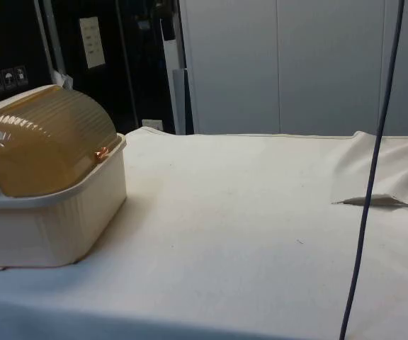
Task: Open the lid, then close it.
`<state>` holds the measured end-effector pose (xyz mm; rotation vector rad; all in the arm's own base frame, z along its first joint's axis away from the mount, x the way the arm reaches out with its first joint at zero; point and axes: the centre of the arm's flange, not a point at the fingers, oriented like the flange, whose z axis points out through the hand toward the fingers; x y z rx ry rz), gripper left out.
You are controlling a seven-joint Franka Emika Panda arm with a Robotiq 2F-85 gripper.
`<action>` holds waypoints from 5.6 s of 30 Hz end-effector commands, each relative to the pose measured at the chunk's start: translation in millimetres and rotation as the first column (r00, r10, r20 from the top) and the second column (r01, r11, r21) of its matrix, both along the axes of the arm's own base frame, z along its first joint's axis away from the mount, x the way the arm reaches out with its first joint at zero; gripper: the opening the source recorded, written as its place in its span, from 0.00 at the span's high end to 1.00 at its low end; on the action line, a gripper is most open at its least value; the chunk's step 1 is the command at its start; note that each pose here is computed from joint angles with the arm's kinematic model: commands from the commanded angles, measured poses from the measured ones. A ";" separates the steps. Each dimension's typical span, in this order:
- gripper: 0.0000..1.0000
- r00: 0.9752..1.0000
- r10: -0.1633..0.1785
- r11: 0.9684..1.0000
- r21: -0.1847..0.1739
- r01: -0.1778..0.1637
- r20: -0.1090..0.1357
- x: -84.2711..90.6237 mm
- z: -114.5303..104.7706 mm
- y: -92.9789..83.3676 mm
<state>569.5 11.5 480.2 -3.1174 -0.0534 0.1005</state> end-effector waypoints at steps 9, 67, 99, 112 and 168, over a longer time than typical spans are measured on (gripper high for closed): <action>0.00 1.000 0.005 1.000 -0.003 -0.005 0.028 3.3 -13.8 19.1; 0.00 0.968 0.117 0.993 -0.026 -0.114 0.221 15.8 -147.7 105.6; 0.81 0.942 0.129 0.992 -0.028 -0.126 0.311 25.9 -171.8 106.3; 1.00 0.920 0.130 0.991 -0.031 -0.127 0.371 33.4 -177.9 107.4; 1.00 0.894 0.180 0.984 -0.091 -0.156 0.411 39.9 -180.9 87.2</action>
